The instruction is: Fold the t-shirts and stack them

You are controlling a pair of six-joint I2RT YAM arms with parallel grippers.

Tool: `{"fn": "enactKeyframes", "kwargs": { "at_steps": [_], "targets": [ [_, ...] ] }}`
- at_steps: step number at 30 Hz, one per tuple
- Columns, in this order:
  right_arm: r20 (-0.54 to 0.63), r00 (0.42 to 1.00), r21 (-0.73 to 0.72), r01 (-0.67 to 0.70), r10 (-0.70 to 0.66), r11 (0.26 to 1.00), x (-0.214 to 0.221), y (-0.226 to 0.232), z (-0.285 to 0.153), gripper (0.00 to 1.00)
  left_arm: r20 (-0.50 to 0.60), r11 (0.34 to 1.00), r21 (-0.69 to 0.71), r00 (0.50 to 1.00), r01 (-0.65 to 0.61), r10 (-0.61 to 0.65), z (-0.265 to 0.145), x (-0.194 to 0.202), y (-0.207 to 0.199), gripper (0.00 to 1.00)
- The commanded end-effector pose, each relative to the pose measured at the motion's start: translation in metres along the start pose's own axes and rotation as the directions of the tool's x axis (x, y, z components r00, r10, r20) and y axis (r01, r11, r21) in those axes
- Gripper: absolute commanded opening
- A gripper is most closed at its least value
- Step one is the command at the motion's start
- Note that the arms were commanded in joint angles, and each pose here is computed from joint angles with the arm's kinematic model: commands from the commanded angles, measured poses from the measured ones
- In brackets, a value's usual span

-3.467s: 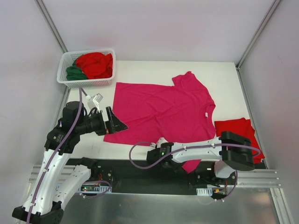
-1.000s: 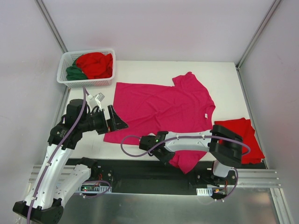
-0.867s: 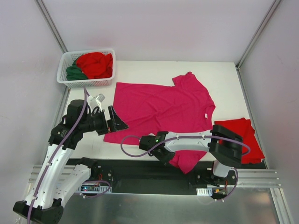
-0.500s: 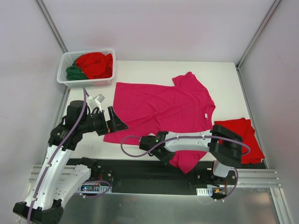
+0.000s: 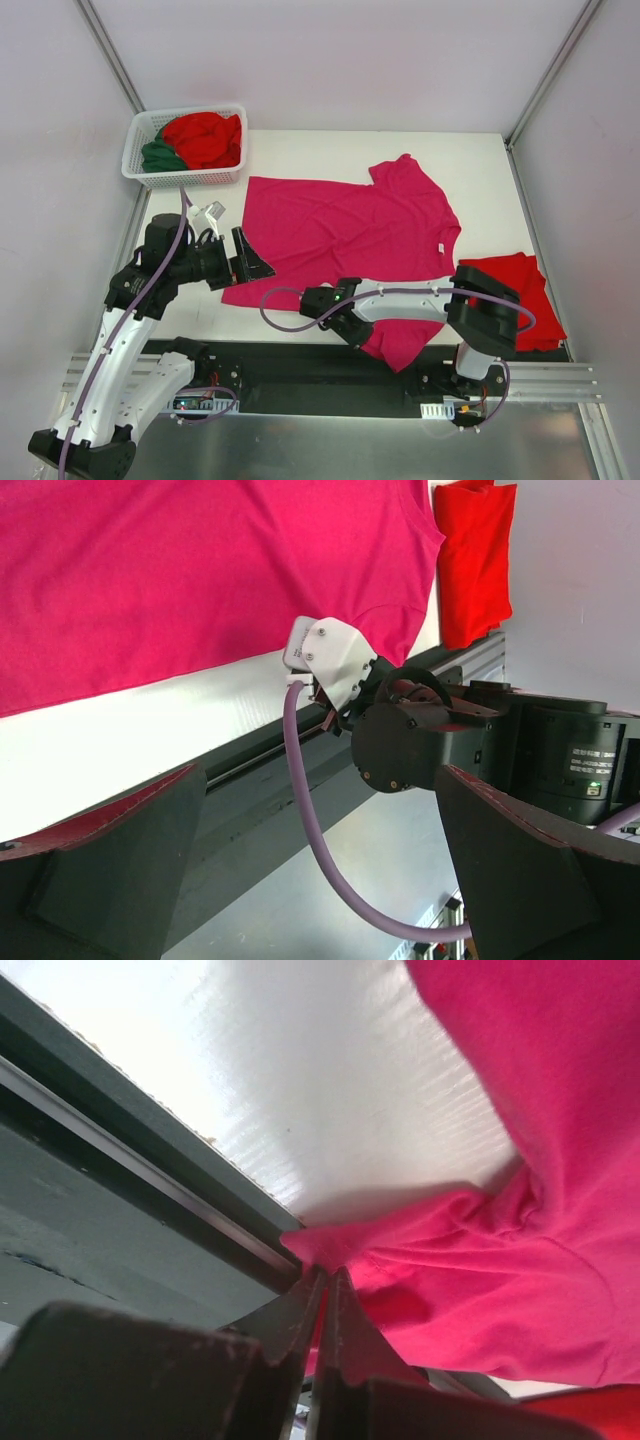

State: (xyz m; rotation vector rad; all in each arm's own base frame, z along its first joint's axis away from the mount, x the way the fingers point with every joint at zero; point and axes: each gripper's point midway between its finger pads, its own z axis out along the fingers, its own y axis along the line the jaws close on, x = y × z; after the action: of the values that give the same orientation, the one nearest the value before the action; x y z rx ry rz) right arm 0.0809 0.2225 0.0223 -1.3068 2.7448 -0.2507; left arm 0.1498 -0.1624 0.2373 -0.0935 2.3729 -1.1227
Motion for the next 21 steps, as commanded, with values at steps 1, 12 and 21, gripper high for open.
{"fn": "enactKeyframes", "kwargs": {
  "at_steps": [1,12,21],
  "targets": [
    [0.031,1.0,-0.021,0.0,0.001,1.0,-0.014,0.004,-0.014,0.02,0.02,1.0,0.017,1.0,-0.008,0.007,-0.004,-0.004,-0.007,0.99],
    [0.004,1.0,-0.063,0.006,-0.006,0.998,-0.02,0.015,-0.02,0.01,0.017,1.0,0.011,1.0,0.003,-0.003,-0.003,0.001,-0.002,0.99],
    [-0.05,0.999,-0.08,0.001,-0.005,0.997,-0.013,0.017,-0.028,0.01,0.012,1.0,0.005,1.0,-0.001,0.001,-0.001,0.001,-0.001,0.99]
  ]
}}
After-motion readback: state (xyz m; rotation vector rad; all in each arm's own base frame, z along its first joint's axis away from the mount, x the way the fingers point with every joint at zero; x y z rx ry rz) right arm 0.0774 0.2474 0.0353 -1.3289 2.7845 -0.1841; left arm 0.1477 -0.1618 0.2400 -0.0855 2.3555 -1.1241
